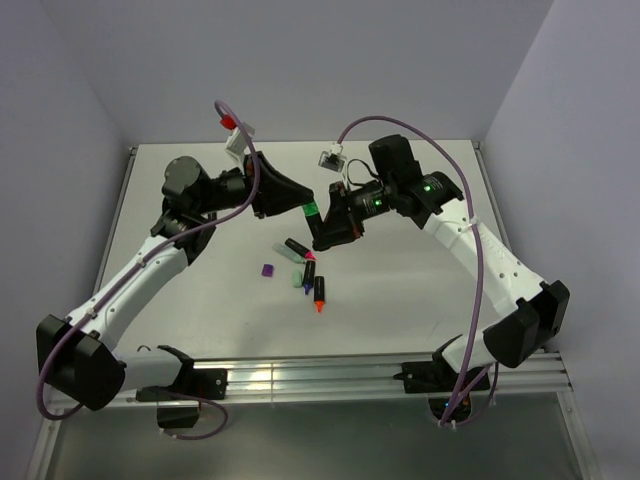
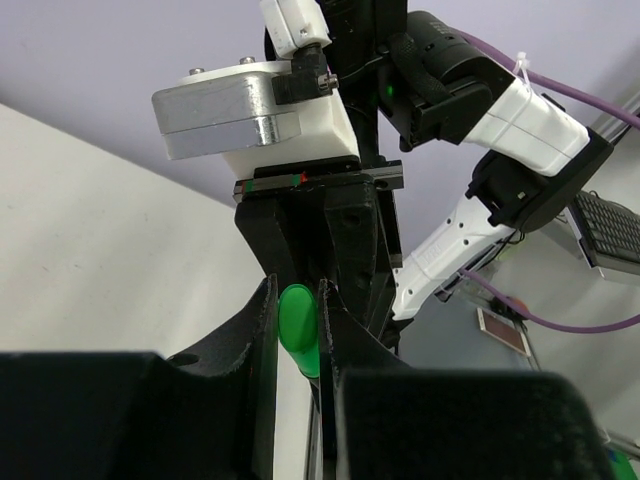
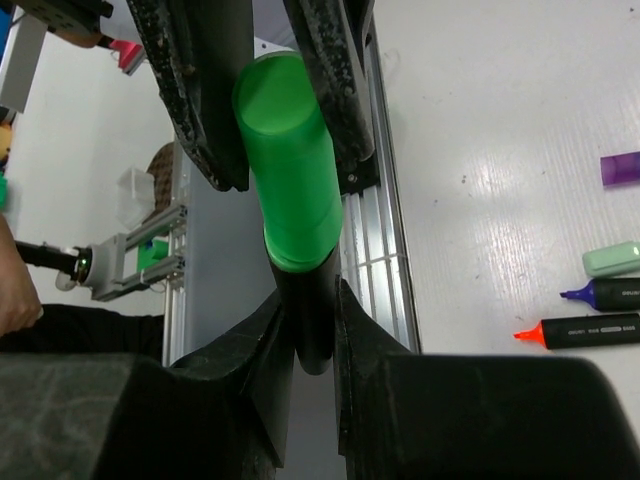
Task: Insert the pens into the pen caps
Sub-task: Press the pen cap onto the pen.
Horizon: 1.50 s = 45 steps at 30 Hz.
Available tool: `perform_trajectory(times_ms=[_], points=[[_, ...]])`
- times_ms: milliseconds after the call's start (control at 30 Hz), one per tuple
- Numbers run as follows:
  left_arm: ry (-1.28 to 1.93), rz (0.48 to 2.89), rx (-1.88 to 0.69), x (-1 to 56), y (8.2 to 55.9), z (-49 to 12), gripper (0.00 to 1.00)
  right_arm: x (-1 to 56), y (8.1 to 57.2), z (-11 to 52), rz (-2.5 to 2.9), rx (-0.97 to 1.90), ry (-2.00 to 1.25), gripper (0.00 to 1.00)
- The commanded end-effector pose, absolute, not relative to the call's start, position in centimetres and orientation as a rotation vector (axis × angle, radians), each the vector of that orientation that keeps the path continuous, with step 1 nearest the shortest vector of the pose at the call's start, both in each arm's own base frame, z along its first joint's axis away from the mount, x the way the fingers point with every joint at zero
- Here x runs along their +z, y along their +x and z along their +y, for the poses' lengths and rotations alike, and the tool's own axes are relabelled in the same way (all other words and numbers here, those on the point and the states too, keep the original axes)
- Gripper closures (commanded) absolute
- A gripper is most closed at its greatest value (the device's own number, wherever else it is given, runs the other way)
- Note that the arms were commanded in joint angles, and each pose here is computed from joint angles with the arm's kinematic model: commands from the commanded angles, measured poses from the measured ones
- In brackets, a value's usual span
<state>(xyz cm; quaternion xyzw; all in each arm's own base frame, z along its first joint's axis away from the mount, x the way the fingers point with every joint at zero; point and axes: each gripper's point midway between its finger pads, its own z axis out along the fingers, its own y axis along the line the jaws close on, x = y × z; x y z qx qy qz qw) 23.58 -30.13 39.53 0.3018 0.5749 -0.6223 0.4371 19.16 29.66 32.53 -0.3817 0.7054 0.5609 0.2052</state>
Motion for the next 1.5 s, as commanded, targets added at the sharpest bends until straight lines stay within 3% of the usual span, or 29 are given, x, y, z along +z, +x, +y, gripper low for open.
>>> perform_trajectory(times_ms=[0,467,1467], points=[[1.151,1.592,-1.879,33.5,13.9,-30.7,1.00,39.5,22.9,30.5,1.573,1.398,-1.124,1.00],[1.261,1.549,-1.864,33.1,12.5,-30.0,1.00,36.8,22.8,29.9,1.614,1.334,-1.193,1.00],[1.407,1.576,-1.913,30.4,8.9,-30.8,1.00,37.8,24.0,30.0,1.566,1.172,-1.292,1.00]])
